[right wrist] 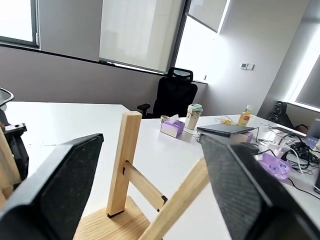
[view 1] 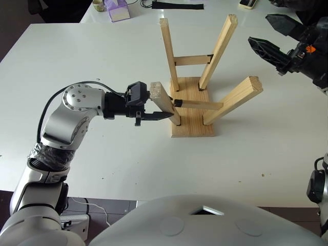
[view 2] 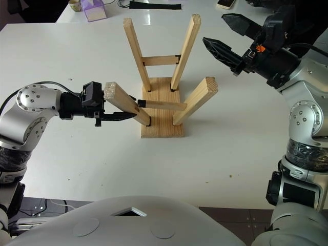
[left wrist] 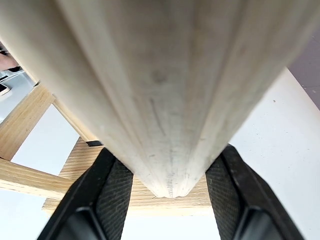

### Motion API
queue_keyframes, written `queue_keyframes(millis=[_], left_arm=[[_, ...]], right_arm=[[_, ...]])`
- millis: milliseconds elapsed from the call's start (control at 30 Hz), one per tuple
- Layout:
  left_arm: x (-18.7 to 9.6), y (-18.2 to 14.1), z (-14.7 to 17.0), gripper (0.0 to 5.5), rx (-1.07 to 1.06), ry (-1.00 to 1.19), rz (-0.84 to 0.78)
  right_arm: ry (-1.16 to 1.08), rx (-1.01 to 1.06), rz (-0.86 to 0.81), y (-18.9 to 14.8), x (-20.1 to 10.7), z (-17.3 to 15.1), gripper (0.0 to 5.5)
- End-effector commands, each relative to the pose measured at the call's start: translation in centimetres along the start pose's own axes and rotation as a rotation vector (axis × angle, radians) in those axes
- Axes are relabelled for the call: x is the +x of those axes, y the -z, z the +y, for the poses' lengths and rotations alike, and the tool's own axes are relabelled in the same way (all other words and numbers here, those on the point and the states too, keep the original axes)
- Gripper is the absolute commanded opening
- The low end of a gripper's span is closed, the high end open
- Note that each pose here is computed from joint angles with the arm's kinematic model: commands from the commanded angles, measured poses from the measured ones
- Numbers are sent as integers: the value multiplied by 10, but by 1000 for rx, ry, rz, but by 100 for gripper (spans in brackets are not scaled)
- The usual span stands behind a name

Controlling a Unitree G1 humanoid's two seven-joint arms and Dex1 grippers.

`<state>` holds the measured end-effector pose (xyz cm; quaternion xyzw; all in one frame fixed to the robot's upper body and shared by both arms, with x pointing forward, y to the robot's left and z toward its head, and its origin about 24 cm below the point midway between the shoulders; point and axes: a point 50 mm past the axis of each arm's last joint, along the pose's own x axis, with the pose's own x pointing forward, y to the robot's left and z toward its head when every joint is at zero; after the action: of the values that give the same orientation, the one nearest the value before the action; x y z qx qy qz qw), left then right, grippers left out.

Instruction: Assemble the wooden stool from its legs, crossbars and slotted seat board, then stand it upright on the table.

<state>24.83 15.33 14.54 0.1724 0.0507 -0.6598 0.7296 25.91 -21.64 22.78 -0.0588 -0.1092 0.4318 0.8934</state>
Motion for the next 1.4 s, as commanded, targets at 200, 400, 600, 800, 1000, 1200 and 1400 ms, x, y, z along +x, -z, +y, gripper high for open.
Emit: queue_keyframes(millis=[200,400,600,800,1000,1200,1400], left_arm=[[-4,36,7,205,-176,-48,161],[-4,44,12,205,-196,-54,192],[-5,49,15,205,-211,-56,213],[-6,53,18,205,-220,-57,240],[0,58,23,205,-231,-75,273],[11,62,30,205,-237,-83,301],[14,58,34,205,-244,-87,281]], right_arm=[[-133,27,-54,-10,11,32,355],[-192,8,54,12,12,45,355],[-200,-50,211,40,5,43,355],[-224,-126,297,54,-2,39,355],[-266,-141,301,57,-4,45,355],[-303,-159,287,57,2,49,355],[-327,-175,270,56,8,48,355]])
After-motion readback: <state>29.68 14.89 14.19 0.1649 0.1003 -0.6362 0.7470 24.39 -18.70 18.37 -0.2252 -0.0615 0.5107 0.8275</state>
